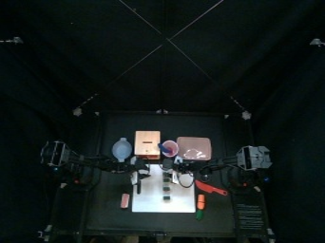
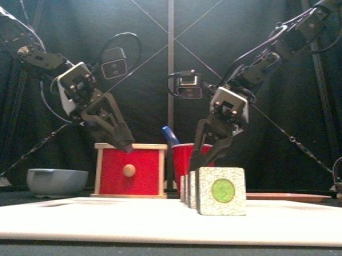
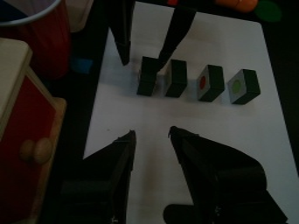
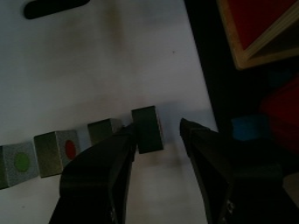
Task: Place sushi on board then cut the sushi with the knife then place the pieces on the plate
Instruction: Place the 4 sushi pieces on the plate
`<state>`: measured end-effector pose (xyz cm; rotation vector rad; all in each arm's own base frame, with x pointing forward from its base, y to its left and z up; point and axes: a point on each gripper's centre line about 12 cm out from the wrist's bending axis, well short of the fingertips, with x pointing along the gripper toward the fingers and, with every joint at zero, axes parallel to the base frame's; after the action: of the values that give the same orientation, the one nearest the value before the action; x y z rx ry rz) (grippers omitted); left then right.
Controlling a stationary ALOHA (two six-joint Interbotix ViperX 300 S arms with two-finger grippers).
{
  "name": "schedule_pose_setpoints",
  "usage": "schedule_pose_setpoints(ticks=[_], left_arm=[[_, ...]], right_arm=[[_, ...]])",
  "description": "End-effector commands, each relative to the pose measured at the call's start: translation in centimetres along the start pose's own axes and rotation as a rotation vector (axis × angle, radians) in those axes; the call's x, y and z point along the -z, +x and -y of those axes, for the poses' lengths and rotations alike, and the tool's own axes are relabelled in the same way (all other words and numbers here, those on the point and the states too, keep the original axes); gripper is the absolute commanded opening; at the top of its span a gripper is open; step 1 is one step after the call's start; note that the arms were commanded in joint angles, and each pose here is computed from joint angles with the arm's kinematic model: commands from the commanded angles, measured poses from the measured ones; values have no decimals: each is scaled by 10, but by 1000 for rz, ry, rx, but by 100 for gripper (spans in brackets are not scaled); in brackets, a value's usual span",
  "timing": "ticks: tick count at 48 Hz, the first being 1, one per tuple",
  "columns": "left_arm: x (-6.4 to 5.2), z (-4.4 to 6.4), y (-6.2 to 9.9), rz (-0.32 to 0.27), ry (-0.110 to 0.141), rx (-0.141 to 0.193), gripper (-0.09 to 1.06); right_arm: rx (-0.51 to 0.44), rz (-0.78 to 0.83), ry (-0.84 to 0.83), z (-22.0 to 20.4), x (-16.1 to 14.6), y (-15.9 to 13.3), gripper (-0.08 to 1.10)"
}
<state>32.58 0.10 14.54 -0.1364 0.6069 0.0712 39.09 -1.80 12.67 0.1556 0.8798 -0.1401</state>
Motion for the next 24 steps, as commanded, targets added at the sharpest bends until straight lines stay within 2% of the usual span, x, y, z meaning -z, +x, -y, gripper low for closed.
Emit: schedule_pose_setpoints(ticks=[1, 16, 24], left_arm=[[-9, 0, -3, 32, 0, 2, 77], [-5, -1, -3, 23, 0, -1, 77], [-4, -1, -2, 19, -1, -2, 77]], right_arm=[[-2, 25, -3, -2, -13, -4, 80], [10, -10, -6, -1, -10, 5, 78], [8, 9, 5, -1, -14, -2, 66]])
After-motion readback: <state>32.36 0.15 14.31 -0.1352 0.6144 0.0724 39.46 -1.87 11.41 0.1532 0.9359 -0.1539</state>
